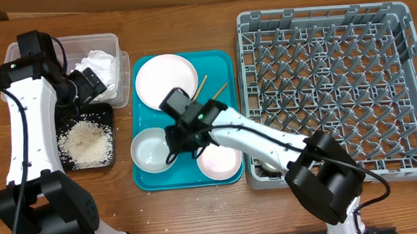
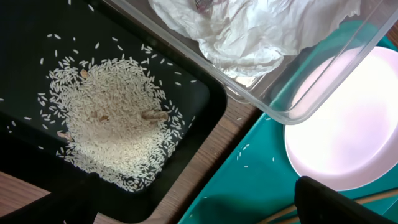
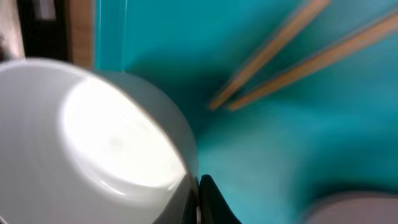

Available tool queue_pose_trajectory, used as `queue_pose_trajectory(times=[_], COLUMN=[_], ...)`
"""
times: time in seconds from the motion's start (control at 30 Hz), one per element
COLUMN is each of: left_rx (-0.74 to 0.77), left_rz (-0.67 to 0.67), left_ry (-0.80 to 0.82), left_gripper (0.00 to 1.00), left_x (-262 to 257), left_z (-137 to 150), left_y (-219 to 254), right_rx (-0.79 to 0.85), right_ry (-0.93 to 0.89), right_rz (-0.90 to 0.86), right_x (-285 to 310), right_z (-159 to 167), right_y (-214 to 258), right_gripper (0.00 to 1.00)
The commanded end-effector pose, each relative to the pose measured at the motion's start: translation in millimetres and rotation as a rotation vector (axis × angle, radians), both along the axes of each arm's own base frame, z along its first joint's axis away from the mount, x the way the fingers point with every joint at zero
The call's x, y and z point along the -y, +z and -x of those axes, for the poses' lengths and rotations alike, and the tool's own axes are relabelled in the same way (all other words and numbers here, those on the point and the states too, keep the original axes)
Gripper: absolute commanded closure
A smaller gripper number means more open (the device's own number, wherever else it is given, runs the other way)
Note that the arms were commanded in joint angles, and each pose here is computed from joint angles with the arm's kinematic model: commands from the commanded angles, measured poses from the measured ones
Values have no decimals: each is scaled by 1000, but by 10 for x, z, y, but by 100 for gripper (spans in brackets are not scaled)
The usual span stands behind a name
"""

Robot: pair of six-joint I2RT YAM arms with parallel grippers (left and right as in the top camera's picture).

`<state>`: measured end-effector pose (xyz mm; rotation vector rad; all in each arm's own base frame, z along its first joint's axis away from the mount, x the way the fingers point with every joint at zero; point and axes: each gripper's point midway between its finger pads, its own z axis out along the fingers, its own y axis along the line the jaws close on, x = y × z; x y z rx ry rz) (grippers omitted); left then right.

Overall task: Sort waste into correct bins and load items into the dishwasher
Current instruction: 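Move the left arm back to rest and grasp the grey bowl with the right gripper, then carry the grey bowl into the back of the dish rack and release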

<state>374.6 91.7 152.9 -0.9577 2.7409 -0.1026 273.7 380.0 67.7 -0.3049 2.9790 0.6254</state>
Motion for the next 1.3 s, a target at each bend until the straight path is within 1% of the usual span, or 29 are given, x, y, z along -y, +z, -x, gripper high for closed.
queue_pose_trajectory(times=[0.0,0.03,0.07,0.13,0.2,0.23,0.33,0.47,0.6,0.73,0.8,0.87,1.07,1.27], left_rx=[19,19,19,19,19,19,19,19,19,19,19,19,19,19], left_rz=[-2,-2,-2,-2,-2,-2,-2,-2,-2,-2,-2,-2,-2,-2], left_ry=[-20,-20,-20,-20,-20,-20,-19,-20,-20,-20,-20,-20,-20,-20], left_gripper=[0,0,0,0,0,0,0,0,0,0,0,0,0,0], left_x=[25,25,25,25,25,25,24,25,25,25,25,25,25,25], left_z=[1,1,1,1,1,1,1,1,1,1,1,1,1,1], left_y=[61,61,61,61,61,61,61,61,61,61,61,61,61,61], right_rx=[265,341,388,551,668,767,900,1013,1032,986,955,936,911,899], right_ry=[-183,-260,-307,-463,-574,-662,-716,-720,-639,-561,-527,-507,-423,-426], right_rz=[86,169,219,390,514,624,780,933,1086,1256,1297,1310,1214,1224], right_x=[522,828,1019,1636,2040,2346,2649,2801,2874,3014,3052,3061,2903,2961], right_z=[-698,-879,-980,-1271,-1440,-1553,-1706,-1889,-2082,-2256,-2328,-2371,-2467,-2473], right_y=[804,982,1092,1432,1641,1817,2056,2264,2246,2020,1852,1713,1451,1410], right_gripper=[96,96,96,96,96,96,96,96,96,96,96,96,96,96])
